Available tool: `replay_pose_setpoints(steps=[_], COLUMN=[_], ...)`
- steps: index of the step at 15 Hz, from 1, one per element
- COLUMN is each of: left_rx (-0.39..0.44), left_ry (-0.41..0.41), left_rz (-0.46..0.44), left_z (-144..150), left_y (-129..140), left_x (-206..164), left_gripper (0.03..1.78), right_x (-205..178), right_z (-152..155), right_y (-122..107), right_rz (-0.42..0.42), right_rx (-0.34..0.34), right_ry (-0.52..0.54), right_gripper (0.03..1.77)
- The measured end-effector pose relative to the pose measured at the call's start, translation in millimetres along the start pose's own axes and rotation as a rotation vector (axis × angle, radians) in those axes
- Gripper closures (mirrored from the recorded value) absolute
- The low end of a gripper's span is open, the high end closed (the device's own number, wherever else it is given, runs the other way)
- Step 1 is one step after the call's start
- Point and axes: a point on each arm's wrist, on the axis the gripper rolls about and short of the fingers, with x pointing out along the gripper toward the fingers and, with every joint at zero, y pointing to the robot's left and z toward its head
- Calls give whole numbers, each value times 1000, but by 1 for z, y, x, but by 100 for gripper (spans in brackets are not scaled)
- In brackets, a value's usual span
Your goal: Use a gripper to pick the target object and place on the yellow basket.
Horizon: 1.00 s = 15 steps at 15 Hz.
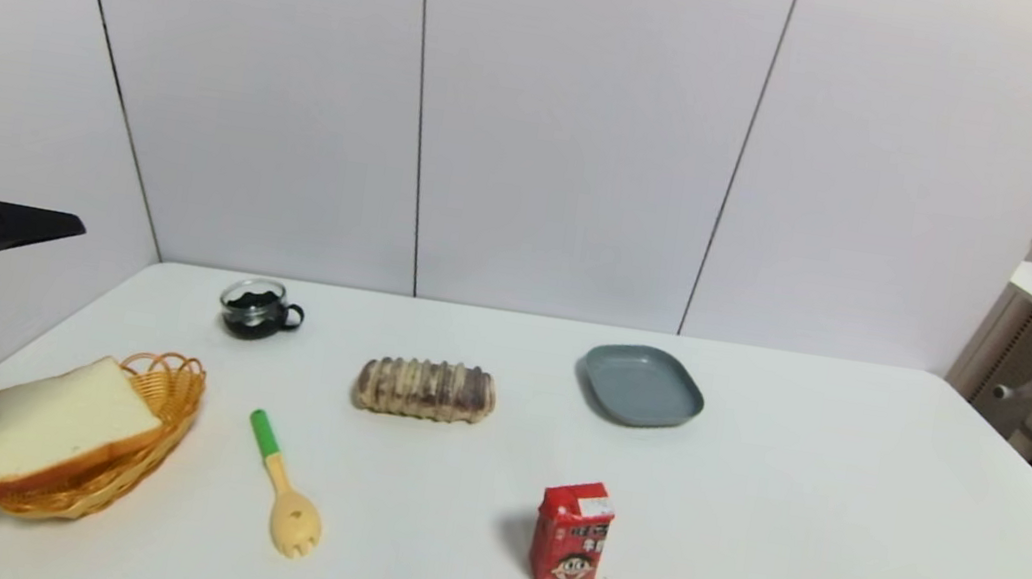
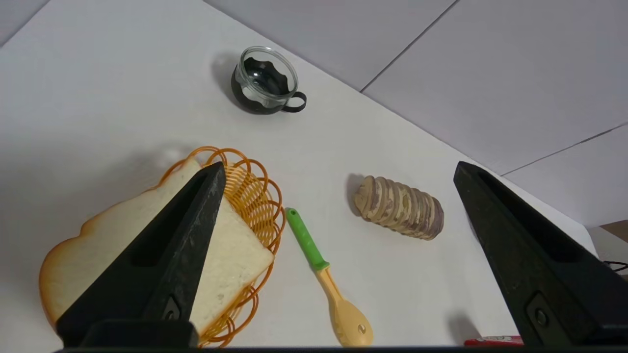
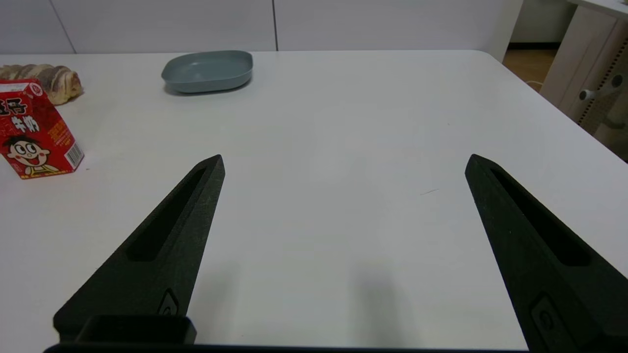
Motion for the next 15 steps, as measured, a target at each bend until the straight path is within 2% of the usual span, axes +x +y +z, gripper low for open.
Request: replay_pose_setpoints(steps=[3,6,8,10,12,15], left_rx=[117,354,531,702,783,800], left_ry=[-18,-47,-83,-134,-150,-137], left_rz=[-8,-26,37,160,246,267], left_z=[6,17,19,12,-8,-53], left_y=[-3,-16,-23,-33,-33,-13], left_x=[0,-1,-5,-18,-35,-66], left_gripper=[14,13,12,12,12,12], right_x=[0,0,0,0,0,0], right_z=[0,0,0,0,0,0], right_y=[0,0,0,0,0,0], right_rz=[0,0,0,0,-1,0], right_rx=[0,0,0,0,0,0], right_ry=[0,0,0,0,0,0], right_gripper=[10,10,10,10,10,10])
